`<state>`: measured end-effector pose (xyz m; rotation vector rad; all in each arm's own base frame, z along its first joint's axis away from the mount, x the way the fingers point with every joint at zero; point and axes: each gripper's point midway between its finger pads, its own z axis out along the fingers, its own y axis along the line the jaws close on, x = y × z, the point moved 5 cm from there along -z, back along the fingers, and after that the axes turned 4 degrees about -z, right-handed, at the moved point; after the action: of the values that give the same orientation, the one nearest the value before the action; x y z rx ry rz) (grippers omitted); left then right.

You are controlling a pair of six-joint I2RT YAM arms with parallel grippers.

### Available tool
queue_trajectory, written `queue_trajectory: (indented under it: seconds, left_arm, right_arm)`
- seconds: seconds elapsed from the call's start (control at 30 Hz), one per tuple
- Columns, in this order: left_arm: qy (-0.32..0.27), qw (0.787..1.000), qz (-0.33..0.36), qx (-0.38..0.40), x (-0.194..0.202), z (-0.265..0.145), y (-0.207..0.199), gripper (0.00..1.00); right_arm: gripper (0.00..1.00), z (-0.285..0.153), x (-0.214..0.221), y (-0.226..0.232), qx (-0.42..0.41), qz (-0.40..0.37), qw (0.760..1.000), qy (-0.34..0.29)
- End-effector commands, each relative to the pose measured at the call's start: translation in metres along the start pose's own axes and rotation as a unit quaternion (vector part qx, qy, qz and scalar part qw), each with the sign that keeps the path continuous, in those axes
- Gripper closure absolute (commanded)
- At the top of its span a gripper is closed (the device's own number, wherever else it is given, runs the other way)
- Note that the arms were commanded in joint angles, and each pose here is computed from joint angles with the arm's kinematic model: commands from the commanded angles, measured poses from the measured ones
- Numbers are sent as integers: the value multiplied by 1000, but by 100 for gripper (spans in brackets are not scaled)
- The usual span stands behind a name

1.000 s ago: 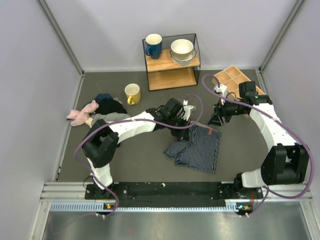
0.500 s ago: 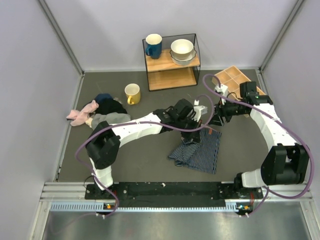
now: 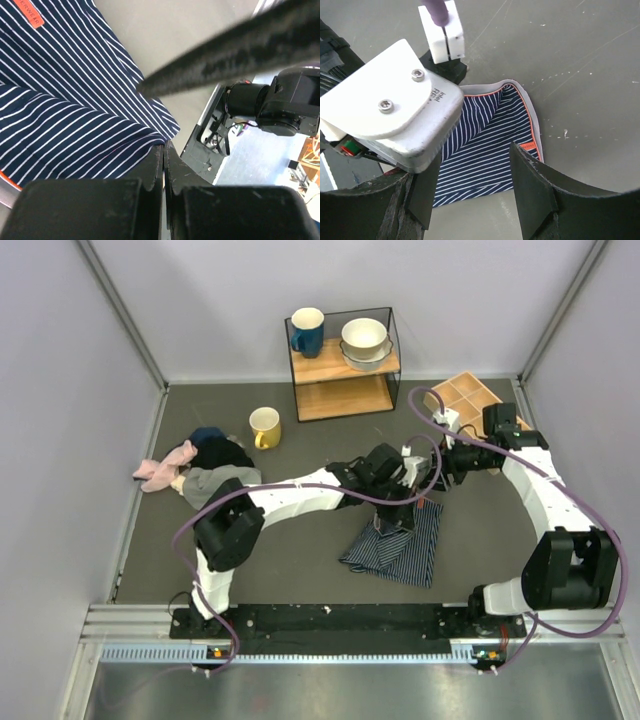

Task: Roll the underwear
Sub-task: Fold the underwear at the center of the board.

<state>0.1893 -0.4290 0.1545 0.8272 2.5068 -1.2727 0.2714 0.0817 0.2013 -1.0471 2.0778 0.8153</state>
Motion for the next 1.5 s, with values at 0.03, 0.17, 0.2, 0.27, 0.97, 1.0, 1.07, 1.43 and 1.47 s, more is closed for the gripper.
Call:
queue_trajectory:
  seconds: [0.03,0.17,0.2,0.27,0.97,1.0,1.07,1.43,1.47]
  left_arm:
    - [-30,999,20,39,-20,10,-24,99]
    - [-29,998,14,45,-24,20,-22,98]
    - [-29,998,14,45,-24,22,-21,99]
    - [-26,999,6,46,-23,27,-18,99]
    - [8,998,-22,62,11,36,-12,75]
    - [9,998,-22,61,13,34,-11,74]
    - [5,998,-19,59,15,27,-12,72]
    - [-30,998,45,9,26,-34,-19,51]
    - [-36,998,55,-6,27,-41,-14,51]
  right_arm:
    - [42,-3,-7,1,-1,-9,1000,-20]
    - [42,-7,-4,-4,9,2,1000,-21]
    - [42,-8,-5,-5,10,2,1000,-22]
    - [42,-10,-3,-7,14,8,1000,-24]
    - [42,-13,0,-11,18,20,999,-28]
    - [42,-13,0,-12,18,20,999,-28]
    - [42,-14,2,-13,20,22,999,-28]
    - [42,-10,9,-13,8,32,999,-29]
    - [42,-9,11,-13,5,34,999,-29]
